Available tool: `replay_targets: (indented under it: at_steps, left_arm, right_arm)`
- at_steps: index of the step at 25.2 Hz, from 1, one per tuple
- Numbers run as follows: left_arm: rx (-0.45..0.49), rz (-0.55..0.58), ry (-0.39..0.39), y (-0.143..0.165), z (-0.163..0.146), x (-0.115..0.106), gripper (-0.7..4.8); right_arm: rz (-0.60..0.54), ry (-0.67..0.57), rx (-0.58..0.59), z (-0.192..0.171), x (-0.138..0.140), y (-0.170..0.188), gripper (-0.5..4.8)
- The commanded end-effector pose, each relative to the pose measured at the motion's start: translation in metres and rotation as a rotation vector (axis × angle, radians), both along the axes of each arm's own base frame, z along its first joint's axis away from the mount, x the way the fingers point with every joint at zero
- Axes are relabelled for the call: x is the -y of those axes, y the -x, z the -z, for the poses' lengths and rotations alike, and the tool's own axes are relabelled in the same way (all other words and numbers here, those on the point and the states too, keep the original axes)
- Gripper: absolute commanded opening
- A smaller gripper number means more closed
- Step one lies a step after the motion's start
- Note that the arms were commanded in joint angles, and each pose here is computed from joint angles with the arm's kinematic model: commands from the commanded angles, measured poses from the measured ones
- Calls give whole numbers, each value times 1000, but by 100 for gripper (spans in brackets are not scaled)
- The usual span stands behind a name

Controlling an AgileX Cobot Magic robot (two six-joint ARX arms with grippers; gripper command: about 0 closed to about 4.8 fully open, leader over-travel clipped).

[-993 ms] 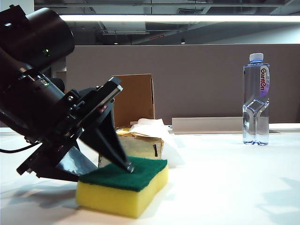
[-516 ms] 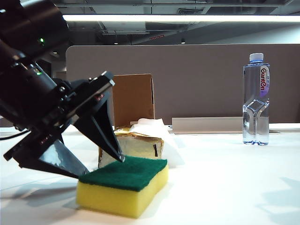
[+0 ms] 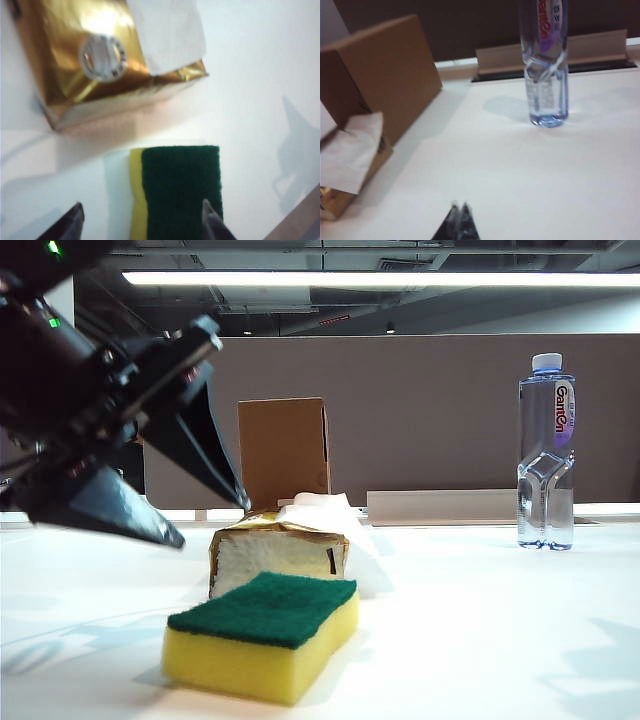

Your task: Move the sponge from left to right to wipe the table, avoiding obstacles on the table, and finally reaching the bottle of mineral water.

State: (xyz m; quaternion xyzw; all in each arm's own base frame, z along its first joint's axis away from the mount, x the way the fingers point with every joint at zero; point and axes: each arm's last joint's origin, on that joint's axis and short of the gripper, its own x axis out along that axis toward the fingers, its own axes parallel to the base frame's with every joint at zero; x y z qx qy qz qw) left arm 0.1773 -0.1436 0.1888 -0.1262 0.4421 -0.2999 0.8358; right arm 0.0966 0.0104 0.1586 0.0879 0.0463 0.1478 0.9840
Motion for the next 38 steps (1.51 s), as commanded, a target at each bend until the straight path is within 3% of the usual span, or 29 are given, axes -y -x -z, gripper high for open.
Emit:
replay_targets:
  at_steps: [1,6,11,19,27,38]
  left_arm:
    - [122,-12,-40,-1,-20,-3,302]
    - [310,-88,-158,2,-56,-12,302]
    - [398,-194,-161,6,-72,-27,303]
    - [538,-318,-177,13,-97,-67,303]
    - [577,-385,-190,33,-109,-95,303]
    - [614,-352,-210,51,-113,-101,302]
  right_arm:
    - [-58,-25,35,-6,-2,1,-2]
    - [-73,-55,-51,-19,-2,7,-2]
    - [-80,-165,-71,-32,-2,11,-1]
    - [-120,-171,-70,-35,-3,13,-1]
    - [-192,-176,-72,-37,-7,14,-1]
    - [-297,-190,-82,-55,-19,20,-1]
